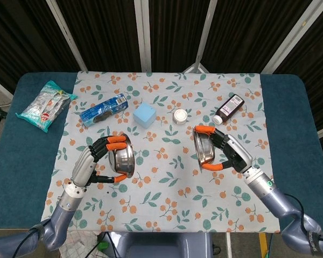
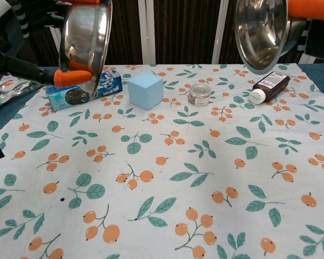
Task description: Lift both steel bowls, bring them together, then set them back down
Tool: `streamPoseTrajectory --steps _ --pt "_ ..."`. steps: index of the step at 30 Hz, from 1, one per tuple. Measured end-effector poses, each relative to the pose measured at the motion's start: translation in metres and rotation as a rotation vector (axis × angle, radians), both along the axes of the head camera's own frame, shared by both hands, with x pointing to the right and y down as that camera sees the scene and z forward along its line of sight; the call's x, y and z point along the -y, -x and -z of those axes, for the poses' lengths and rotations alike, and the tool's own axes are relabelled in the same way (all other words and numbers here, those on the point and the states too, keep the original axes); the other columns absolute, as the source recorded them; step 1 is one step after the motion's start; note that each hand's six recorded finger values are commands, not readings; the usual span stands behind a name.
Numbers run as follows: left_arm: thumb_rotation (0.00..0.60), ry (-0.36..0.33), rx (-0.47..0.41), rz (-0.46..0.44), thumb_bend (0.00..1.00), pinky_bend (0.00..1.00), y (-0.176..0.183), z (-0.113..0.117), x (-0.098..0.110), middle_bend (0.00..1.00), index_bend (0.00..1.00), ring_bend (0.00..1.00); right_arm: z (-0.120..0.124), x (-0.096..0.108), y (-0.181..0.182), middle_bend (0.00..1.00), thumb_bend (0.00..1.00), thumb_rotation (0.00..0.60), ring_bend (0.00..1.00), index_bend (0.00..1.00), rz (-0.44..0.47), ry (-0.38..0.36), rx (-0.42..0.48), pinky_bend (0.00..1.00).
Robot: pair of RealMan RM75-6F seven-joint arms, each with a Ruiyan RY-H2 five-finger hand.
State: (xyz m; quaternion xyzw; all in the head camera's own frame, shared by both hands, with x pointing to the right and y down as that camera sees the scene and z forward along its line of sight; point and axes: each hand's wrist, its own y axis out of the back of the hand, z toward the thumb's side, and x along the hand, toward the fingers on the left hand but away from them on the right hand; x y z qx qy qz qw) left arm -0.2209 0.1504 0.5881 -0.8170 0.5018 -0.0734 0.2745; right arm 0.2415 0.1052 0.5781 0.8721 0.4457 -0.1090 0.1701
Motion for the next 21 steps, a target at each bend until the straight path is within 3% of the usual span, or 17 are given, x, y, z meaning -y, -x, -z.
streamPoseTrajectory --steps 11,21 --pt "0.600 -0.061 -0.089 0.012 0.04 0.39 -0.021 -0.005 -0.009 0.33 0.35 0.28 -0.004 -0.005 0.012 0.27 0.06 0.600 0.34 0.41 -0.015 -0.003 0.005 0.39" --pt "0.600 -0.200 -0.102 -0.025 0.04 0.39 -0.046 0.000 -0.019 0.33 0.35 0.28 -0.006 -0.014 0.026 0.27 0.06 0.600 0.34 0.41 -0.012 0.011 -0.004 0.39"
